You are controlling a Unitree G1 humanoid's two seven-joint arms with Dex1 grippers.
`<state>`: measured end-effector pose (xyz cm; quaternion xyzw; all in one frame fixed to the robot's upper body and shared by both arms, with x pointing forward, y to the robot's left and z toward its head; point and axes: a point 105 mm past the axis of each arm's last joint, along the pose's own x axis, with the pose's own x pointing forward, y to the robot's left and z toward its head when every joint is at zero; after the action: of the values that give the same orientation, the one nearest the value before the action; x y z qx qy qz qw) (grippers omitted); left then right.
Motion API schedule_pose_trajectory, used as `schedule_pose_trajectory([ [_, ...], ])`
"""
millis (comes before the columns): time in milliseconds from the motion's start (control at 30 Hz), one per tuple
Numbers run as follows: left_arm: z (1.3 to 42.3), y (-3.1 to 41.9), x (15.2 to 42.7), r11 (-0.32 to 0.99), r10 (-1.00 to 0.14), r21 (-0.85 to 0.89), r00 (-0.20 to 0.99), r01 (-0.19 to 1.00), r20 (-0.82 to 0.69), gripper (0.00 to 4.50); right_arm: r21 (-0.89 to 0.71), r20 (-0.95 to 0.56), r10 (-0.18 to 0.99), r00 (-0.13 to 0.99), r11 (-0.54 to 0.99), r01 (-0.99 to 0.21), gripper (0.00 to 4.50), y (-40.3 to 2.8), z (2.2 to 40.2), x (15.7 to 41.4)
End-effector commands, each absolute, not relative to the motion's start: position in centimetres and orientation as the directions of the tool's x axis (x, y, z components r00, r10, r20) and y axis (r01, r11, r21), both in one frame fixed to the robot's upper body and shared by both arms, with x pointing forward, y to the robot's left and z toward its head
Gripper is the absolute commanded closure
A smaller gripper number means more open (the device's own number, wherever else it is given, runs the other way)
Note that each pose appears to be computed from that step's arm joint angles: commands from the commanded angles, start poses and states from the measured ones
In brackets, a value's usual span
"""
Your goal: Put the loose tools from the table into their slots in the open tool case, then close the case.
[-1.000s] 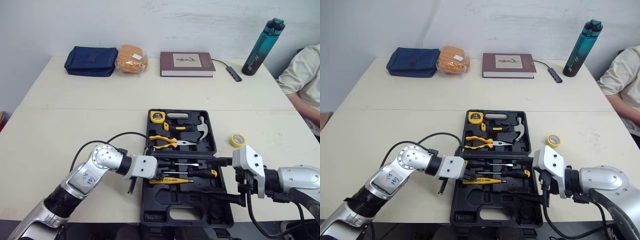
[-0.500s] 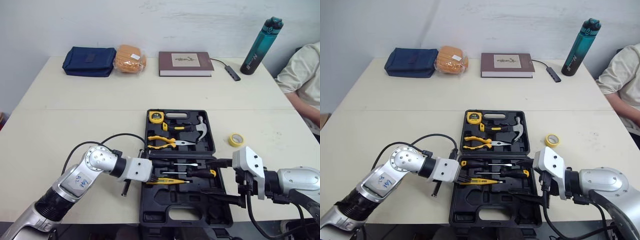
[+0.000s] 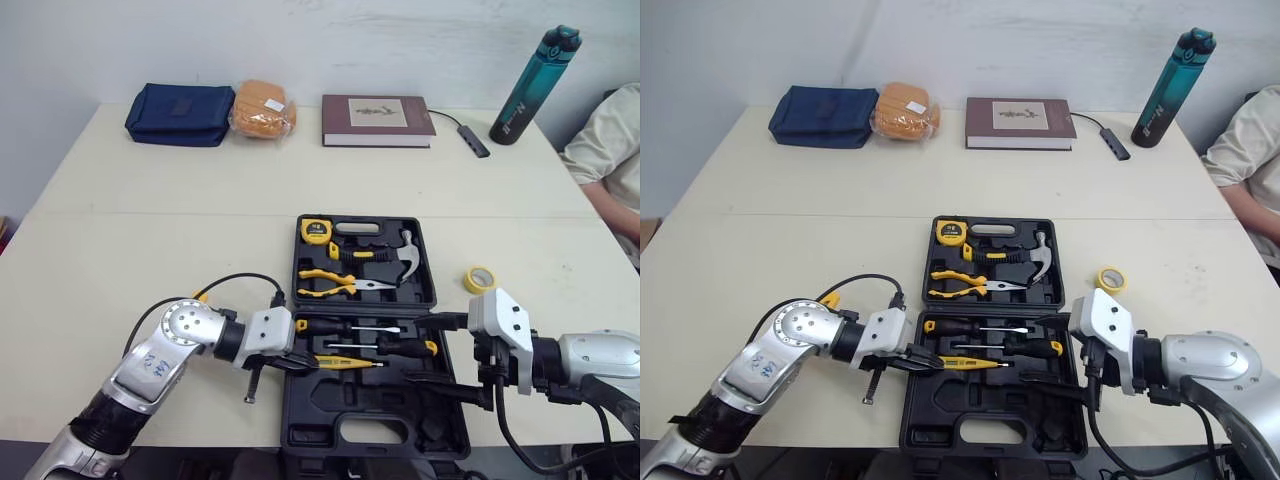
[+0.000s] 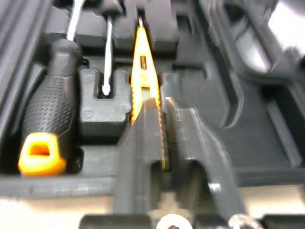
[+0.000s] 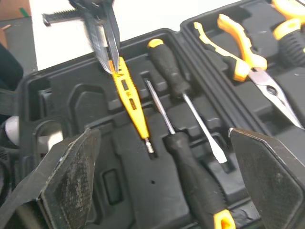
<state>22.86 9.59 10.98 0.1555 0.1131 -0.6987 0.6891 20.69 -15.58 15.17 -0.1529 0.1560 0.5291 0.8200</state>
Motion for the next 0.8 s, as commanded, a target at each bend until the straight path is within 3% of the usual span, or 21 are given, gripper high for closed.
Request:
schedule_pose_trajectory([
  [33,13.3,10.7,22.5,0.023,-0.956,0.052,0.037,0.998,-0.291,2.85,-0.129,-0.402,0.803,0.439,0.425,-0.896,0.0,-16.8,16.3,21.0],
  [167,14.2,13.8,23.3,0.2,-0.943,0.027,0.2,0.979,-0.267,1.19,-0.147,-0.395,0.751,0.529,0.517,-0.843,0.0,-19.3,17.0,21.5],
  [200,14.3,14.4,23.4,0.239,-0.934,0.027,0.237,0.971,-0.266,0.96,-0.149,-0.394,0.738,0.548,0.537,-0.83,0.0,-19.9,17.1,21.5],
  [233,14.6,15.6,23.8,0.307,-0.916,0.025,0.303,0.951,-0.262,0.4,-0.154,-0.39,0.711,0.585,0.576,-0.803,0.0,-21.0,17.2,21.6],
  [267,14.8,16.4,24.0,0.353,-0.902,0.022,0.347,0.935,-0.258,0.16,-0.156,-0.388,0.691,0.61,0.602,-0.783,0.0,-21.8,17.3,21.7],
  [433,15.0,22.0,24.8,0.588,-0.769,0.053,0.579,0.807,-0.271,0.07,-0.165,-0.389,0.588,0.709,0.713,-0.681,0.0,-25.8,17.3,21.5],
  [567,15.1,28.9,24.4,0.786,-0.579,0.055,0.765,0.616,-0.283,0.07,-0.186,-0.395,0.465,0.793,0.805,-0.564,0.0,-30.1,17.3,21.3],
  [800,15.3,35.6,22.3,0.906,-0.391,0.049,0.877,0.42,-0.278,0.07,-0.194,-0.388,0.327,0.862,0.885,-0.423,0.0,-34.5,17.2,20.5],
])
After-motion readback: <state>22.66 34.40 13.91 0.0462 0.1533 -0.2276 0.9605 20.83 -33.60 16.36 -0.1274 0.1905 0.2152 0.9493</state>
